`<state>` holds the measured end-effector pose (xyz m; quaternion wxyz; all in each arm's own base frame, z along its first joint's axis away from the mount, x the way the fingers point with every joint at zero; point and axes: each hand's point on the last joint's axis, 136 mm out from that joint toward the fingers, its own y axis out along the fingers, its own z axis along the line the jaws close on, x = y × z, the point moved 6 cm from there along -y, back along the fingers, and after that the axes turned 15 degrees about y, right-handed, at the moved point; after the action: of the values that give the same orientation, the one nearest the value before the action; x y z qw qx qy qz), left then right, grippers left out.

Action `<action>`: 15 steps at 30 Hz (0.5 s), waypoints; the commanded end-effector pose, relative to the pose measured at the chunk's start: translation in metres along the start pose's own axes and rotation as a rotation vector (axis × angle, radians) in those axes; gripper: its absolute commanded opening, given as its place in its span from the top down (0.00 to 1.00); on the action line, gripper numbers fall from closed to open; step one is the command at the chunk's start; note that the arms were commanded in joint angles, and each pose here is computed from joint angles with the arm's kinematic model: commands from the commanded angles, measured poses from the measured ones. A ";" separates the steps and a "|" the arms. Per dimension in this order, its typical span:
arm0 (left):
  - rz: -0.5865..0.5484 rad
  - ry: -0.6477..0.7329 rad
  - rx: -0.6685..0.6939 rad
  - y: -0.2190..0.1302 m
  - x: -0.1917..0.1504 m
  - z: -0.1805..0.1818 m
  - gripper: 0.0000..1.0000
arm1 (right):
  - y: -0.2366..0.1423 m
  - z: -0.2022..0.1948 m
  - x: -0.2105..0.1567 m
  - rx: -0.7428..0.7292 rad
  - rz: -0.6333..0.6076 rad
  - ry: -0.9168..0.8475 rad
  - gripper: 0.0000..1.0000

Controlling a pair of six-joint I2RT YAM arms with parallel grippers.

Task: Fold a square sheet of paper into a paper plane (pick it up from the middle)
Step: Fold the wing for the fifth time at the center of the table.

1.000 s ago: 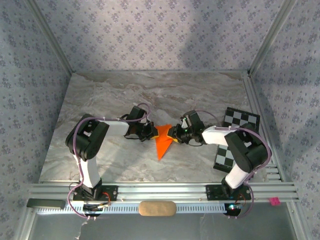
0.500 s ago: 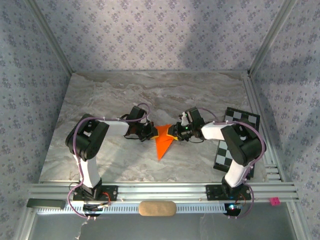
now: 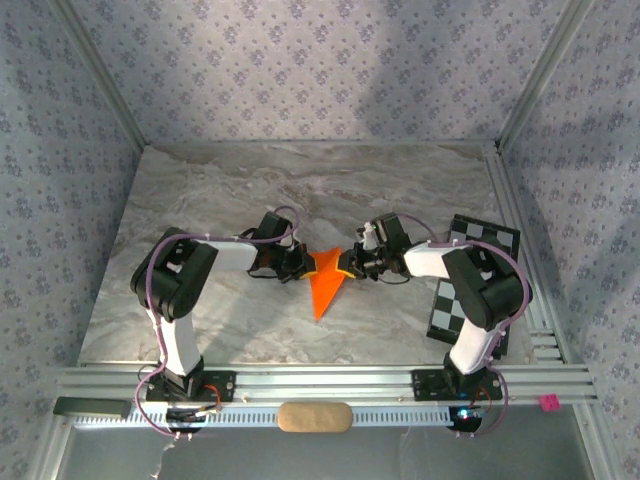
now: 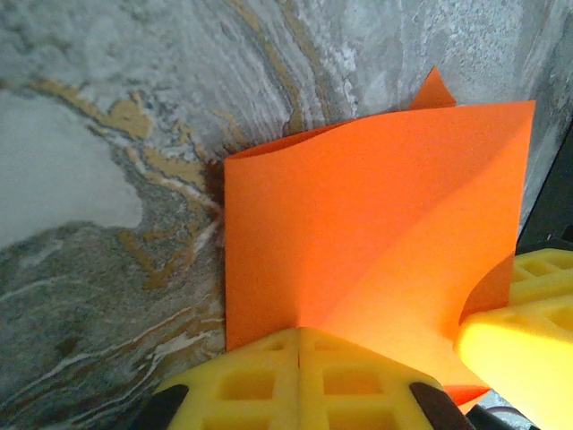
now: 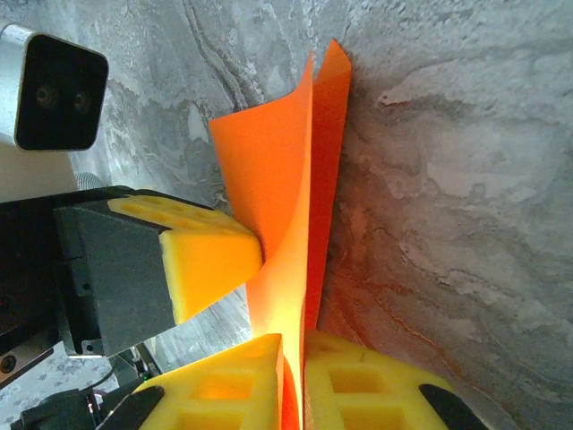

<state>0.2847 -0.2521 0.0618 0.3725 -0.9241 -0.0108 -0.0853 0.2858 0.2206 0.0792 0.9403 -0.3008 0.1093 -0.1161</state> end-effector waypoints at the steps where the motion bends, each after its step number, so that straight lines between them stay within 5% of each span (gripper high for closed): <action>1: 0.007 0.008 -0.002 -0.003 0.000 -0.001 0.93 | 0.004 -0.002 -0.001 -0.003 0.035 -0.006 0.85; 9: 0.012 0.003 -0.002 -0.002 -0.002 0.001 0.93 | 0.008 -0.003 0.000 0.001 0.053 -0.001 0.85; 15: -0.010 0.020 -0.025 -0.007 0.001 -0.006 0.88 | 0.005 -0.002 0.001 -0.003 0.036 0.004 0.96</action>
<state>0.2846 -0.2526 0.0625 0.3698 -0.9251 -0.0099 -0.0856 0.2846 0.2221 0.0696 0.9396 -0.3026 0.1219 -0.1032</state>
